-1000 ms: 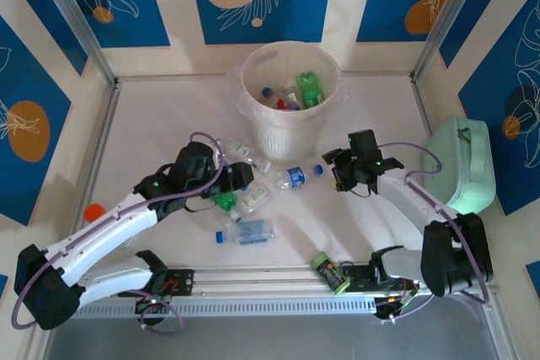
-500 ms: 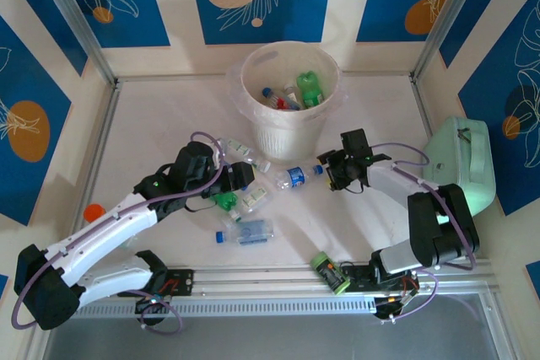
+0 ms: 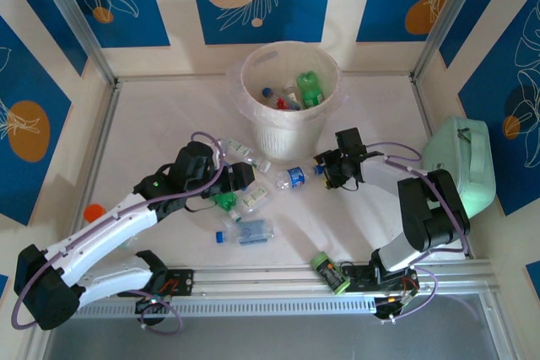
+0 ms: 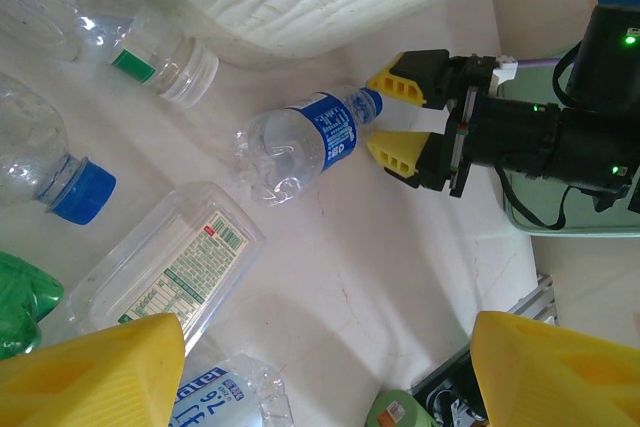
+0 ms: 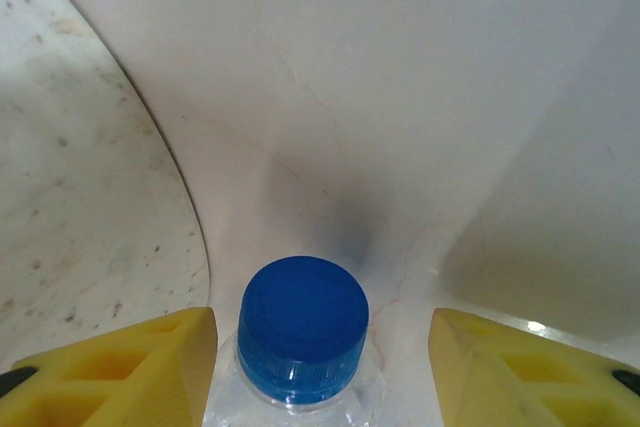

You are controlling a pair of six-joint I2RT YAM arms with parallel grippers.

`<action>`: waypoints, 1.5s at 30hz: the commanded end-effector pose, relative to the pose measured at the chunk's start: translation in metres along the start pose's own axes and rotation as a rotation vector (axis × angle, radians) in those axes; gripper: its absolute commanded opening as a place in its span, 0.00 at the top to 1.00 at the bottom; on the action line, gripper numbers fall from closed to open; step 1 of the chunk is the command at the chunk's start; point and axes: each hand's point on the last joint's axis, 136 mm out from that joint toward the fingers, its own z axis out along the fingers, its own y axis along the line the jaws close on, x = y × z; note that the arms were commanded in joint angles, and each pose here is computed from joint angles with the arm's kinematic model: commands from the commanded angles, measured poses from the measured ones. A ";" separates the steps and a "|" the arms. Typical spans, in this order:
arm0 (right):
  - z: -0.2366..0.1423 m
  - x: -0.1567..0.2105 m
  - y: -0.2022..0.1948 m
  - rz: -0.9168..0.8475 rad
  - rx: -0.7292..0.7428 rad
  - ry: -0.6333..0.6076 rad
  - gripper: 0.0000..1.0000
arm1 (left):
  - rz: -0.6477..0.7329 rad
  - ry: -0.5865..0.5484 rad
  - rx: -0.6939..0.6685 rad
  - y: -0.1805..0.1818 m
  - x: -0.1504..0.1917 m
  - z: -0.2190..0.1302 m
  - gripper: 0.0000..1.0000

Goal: Put the plastic bottles in the bin

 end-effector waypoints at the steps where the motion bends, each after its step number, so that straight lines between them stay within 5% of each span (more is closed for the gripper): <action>1: 0.002 0.003 0.010 0.003 -0.021 0.016 0.42 | 0.015 0.000 0.020 -0.002 0.001 -0.004 0.25; 19: 0.013 0.001 0.010 0.013 -0.024 0.028 0.50 | 0.014 0.010 0.025 -0.001 0.004 -0.004 0.25; 29: 0.003 0.000 0.014 -0.014 -0.037 0.013 0.66 | 0.009 0.005 0.028 -0.002 0.003 -0.005 0.25; 39: -0.051 0.010 0.027 -0.150 -0.148 -0.023 0.74 | 0.048 -0.005 0.067 -0.018 -0.006 -0.011 0.19; 45: -0.110 0.024 0.027 -0.289 -0.242 -0.077 0.77 | 0.061 0.006 0.205 -0.052 -0.012 -0.013 0.17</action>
